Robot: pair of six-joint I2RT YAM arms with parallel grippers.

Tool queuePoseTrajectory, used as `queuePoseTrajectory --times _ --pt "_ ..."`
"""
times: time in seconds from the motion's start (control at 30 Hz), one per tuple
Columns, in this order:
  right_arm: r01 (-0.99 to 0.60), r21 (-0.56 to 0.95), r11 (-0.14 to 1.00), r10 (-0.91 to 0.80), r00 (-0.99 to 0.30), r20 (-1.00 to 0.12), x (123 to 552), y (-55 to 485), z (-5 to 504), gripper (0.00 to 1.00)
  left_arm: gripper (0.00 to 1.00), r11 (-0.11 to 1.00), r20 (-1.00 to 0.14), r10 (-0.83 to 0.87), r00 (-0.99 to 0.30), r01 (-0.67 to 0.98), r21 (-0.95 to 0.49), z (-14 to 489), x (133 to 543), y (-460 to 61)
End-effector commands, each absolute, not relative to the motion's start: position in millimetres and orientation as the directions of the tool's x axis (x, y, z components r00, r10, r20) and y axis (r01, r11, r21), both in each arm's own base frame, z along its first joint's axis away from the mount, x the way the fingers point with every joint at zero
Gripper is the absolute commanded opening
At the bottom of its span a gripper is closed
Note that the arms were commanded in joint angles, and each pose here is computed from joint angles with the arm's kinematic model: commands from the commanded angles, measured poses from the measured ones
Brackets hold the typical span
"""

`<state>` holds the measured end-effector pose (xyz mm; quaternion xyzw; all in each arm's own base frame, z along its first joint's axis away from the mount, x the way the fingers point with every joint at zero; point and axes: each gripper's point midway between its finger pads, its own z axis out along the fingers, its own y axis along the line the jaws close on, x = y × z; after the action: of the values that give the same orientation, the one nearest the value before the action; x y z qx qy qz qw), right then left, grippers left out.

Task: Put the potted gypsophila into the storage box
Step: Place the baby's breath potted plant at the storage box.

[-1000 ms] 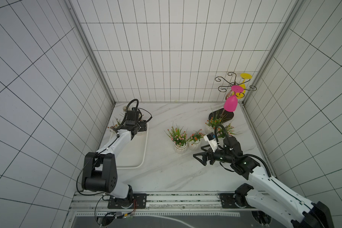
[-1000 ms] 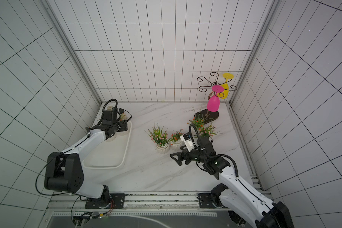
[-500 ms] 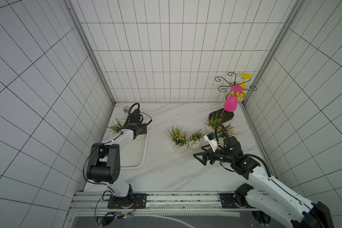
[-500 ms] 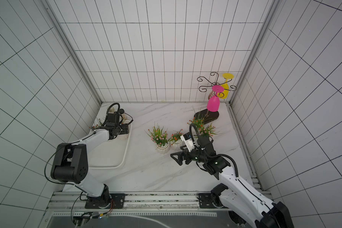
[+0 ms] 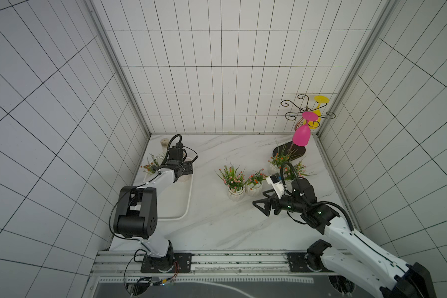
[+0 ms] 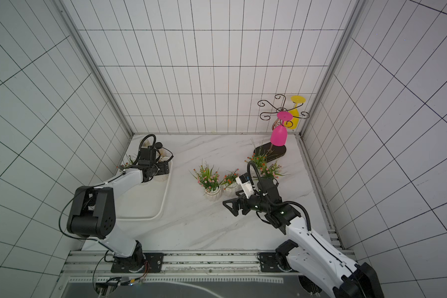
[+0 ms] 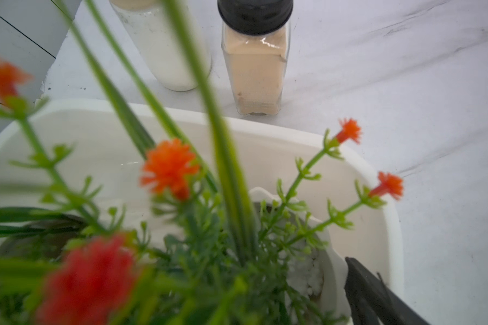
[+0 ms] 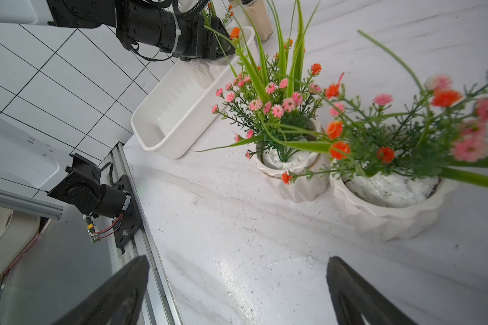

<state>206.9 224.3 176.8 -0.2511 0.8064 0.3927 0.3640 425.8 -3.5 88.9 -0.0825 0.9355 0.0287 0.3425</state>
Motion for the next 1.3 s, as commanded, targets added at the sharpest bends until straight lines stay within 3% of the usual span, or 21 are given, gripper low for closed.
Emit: queuePoseTrajectory --times 0.0,0.23,0.47,0.63,0.73,0.83,1.07,1.27 --pt "-0.694 0.452 0.560 -0.105 -0.601 -0.793 207.5 222.4 181.6 0.99 0.95 0.984 -0.694 -0.139 -0.706 -0.174 -0.020 117.2 432.8 -2.7" --pt "-0.686 0.452 0.571 -0.091 -0.600 -0.795 205.9 218.1 182.4 0.99 0.97 0.988 -0.741 -0.148 -0.655 -0.126 -0.086 177.6 408.2 -12.2" --pt "-0.684 0.455 0.571 -0.090 -0.603 -0.793 205.0 216.6 182.5 0.99 0.96 0.981 -0.697 -0.193 -0.691 -0.121 -0.151 192.4 350.6 -18.9" --pt "-0.680 0.465 0.567 -0.086 -0.611 -0.787 206.7 217.9 181.7 0.98 0.85 0.973 -0.603 -0.191 -0.775 -0.070 -0.219 182.6 309.0 -37.5" --pt "-0.679 0.474 0.561 -0.081 -0.614 -0.785 207.0 219.2 180.8 0.97 0.77 0.964 -0.603 -0.163 -0.781 0.003 -0.265 190.3 296.2 -65.4" --pt "-0.679 0.477 0.557 -0.079 -0.616 -0.784 207.0 219.9 181.2 0.98 0.72 0.973 -0.587 -0.071 -0.807 0.072 -0.218 184.3 287.5 -94.1" --pt "-0.676 0.475 0.563 -0.066 -0.610 -0.790 205.7 216.7 182.7 0.98 0.70 0.998 -0.385 -0.053 -0.922 -0.058 0.003 132.6 276.4 -83.9" --pt "-0.677 0.472 0.565 -0.059 -0.604 -0.795 204.3 214.8 183.4 0.98 0.59 0.998 -0.374 -0.060 -0.925 -0.067 0.008 113.7 288.1 -88.8"
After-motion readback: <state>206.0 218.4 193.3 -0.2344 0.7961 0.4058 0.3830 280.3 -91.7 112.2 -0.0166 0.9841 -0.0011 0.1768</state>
